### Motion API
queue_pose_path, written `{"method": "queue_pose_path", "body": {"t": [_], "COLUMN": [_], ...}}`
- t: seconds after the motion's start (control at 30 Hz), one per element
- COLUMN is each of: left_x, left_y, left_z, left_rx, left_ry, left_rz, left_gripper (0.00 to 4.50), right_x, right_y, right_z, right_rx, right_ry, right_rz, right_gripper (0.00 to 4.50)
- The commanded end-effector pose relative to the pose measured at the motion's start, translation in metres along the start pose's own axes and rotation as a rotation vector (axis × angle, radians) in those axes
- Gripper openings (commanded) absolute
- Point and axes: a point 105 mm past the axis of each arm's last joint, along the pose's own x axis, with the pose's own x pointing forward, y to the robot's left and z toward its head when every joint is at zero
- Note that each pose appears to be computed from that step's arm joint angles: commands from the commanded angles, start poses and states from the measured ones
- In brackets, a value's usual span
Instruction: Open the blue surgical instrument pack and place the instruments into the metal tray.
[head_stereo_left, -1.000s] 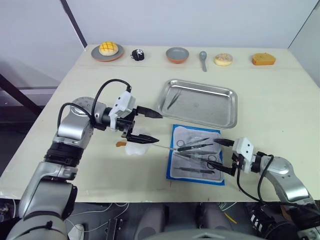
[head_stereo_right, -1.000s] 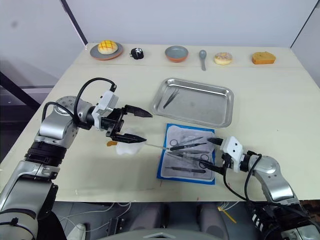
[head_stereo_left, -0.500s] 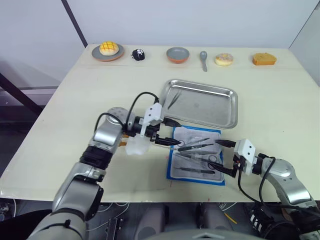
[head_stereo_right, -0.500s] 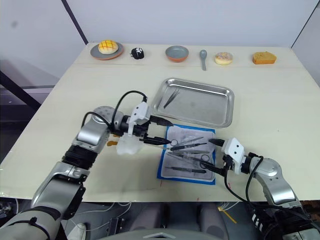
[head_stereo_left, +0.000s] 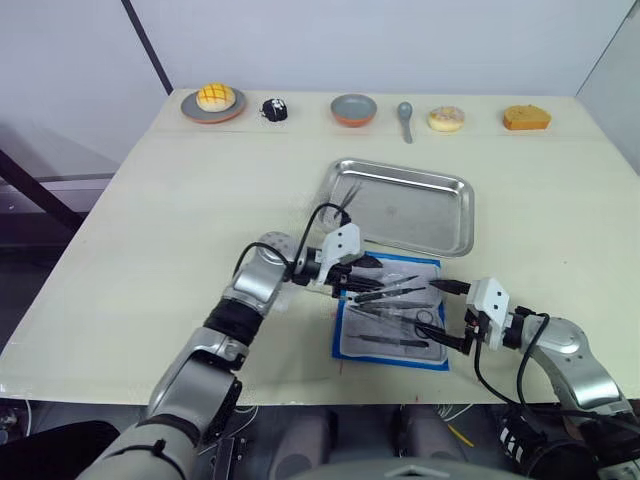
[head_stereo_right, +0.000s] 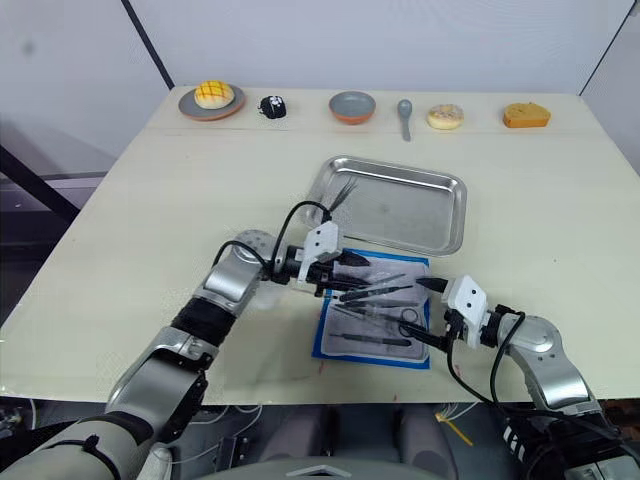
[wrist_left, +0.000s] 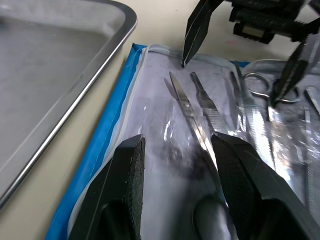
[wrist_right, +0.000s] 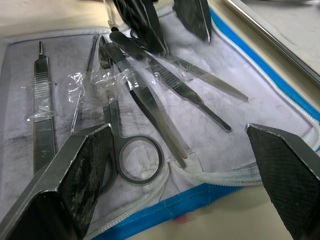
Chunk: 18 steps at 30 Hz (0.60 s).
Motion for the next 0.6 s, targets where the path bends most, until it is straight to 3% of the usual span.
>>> {"method": "queue_pose_path", "body": {"t": [0.03, 0.4, 0.6], "left_x": [0.003, -0.013, -0.011], "left_y": [-0.003, -0.008, -0.006], "left_z": [0.002, -0.020, -0.018], "left_rx": [0.033, 0.073, 0.076], "left_ry": [0.011, 0.128, 0.114], "left_rz": [-0.019, -0.062, -0.046], "left_gripper": [2.24, 2.24, 2.24], "right_x": [-0.006, -0.003, -0.003], "right_y": [0.011, 0.010, 0.009], "right_z": [-0.049, -0.049, -0.048], "right_rx": [0.087, 0.081, 0.079], "right_ry": [0.203, 0.201, 0.198], "right_rz": [0.005, 0.002, 0.003], "right_gripper": [4.50, 4.50, 4.50]}}
